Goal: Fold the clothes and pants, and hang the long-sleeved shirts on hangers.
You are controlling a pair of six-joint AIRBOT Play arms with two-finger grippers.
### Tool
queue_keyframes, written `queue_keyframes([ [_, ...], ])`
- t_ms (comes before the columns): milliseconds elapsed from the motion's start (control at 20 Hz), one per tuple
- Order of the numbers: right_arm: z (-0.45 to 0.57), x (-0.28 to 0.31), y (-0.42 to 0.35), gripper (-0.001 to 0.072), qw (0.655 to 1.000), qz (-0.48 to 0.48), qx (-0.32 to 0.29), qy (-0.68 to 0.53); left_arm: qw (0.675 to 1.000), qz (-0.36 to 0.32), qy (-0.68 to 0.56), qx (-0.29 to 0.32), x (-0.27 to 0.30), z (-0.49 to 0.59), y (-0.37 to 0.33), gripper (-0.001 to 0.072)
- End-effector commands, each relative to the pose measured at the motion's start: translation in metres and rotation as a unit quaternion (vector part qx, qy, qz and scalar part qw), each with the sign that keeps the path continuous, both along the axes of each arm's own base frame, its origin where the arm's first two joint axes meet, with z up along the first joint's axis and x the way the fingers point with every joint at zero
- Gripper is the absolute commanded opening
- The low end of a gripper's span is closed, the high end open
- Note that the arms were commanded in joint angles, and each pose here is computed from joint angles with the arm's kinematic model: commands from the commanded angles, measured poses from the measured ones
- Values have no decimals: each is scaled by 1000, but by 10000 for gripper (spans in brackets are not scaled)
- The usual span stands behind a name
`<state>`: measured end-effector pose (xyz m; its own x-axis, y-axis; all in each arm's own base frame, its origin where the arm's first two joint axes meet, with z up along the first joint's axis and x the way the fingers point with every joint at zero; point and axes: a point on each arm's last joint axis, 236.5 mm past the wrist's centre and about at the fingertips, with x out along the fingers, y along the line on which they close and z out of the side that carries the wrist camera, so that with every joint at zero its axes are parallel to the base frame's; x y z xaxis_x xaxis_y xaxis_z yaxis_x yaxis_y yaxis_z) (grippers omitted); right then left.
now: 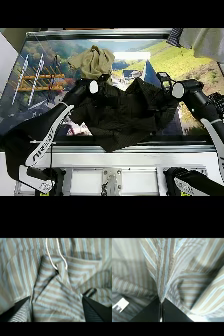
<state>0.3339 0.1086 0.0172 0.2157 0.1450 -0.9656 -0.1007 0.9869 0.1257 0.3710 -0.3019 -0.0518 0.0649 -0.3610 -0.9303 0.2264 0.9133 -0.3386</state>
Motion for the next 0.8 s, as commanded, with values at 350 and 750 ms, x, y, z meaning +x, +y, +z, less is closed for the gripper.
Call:
queue_keyframes([
  [350, 20, -22, 9, 12, 999, 10, 8, -30, 997, 18, 57, 38, 0, -36, -14, 678],
  [750, 25, -21, 3, 12, 999, 10, -4, -40, 999, 16, 25, 34, 9, -17, -13, 14],
])
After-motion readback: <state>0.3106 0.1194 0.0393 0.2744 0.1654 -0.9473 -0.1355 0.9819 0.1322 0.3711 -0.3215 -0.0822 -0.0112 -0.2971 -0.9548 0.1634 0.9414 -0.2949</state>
